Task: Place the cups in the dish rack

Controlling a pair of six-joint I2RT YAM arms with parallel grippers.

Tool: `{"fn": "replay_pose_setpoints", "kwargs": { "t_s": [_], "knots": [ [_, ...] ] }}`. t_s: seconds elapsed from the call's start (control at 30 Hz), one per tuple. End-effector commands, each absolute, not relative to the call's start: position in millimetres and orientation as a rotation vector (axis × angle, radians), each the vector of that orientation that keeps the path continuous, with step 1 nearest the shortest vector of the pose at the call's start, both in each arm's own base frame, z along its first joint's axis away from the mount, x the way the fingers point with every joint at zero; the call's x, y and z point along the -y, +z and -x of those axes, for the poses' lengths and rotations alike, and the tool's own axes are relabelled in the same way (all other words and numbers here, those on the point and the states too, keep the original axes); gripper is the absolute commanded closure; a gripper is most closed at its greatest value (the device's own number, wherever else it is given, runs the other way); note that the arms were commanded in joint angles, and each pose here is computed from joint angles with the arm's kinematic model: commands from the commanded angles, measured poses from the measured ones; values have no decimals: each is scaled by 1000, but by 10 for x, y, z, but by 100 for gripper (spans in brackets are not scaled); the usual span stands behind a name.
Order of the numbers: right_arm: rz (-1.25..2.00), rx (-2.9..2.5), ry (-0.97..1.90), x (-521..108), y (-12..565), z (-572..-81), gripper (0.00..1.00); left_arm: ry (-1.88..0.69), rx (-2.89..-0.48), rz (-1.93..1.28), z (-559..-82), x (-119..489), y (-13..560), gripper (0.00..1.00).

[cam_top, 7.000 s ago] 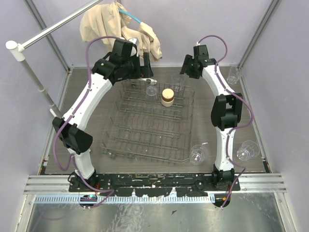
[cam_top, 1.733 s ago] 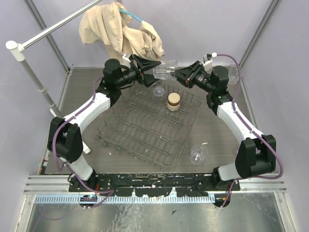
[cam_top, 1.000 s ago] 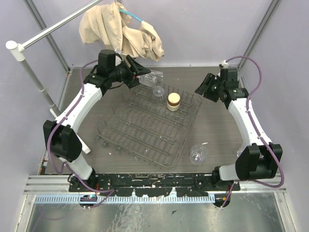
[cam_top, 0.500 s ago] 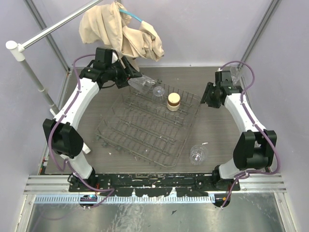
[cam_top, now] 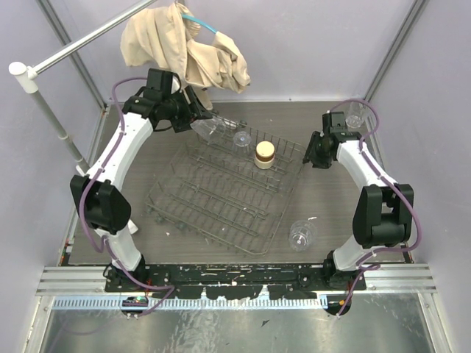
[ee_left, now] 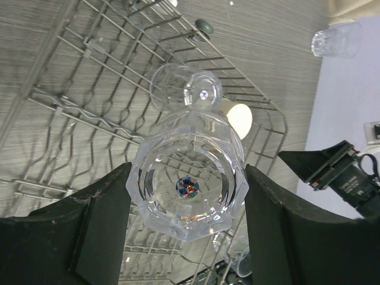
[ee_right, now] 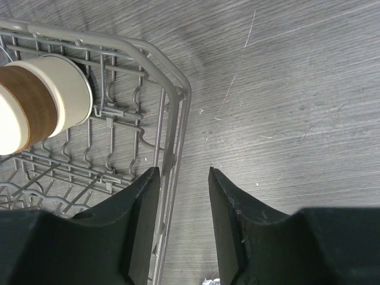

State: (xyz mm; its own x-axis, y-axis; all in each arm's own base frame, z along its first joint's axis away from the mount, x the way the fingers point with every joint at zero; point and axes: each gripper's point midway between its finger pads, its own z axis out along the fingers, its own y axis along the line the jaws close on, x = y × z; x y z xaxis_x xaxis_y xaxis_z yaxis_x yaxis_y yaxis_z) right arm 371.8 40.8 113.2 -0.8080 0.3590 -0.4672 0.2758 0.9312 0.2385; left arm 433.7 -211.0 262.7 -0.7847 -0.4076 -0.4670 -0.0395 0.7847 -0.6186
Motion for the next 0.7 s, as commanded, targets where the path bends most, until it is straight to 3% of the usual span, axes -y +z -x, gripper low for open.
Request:
{"fn": "replay_pose_setpoints", "kwargs": {
  "t_s": [0.0, 0.13, 0.3, 0.67],
  "knots": [
    [-453, -2517, 259, -464, 1164, -3870, 56, -716, -2341, 283, -4440, 2002, 2708, 100],
    [-447, -2525, 256, -465, 1126, -3916, 66, -690, -2352, 275, -4498, 1990, 2664, 100],
    [-422, -2530, 235, -445, 1123, -4000, 88, -644, -2357, 257, -4603, 1966, 2613, 100],
    [-330, -2545, 145, -377, 1134, -4192, 96, -443, -2407, 150, -4735, 1939, 2333, 100]
  ]
}}
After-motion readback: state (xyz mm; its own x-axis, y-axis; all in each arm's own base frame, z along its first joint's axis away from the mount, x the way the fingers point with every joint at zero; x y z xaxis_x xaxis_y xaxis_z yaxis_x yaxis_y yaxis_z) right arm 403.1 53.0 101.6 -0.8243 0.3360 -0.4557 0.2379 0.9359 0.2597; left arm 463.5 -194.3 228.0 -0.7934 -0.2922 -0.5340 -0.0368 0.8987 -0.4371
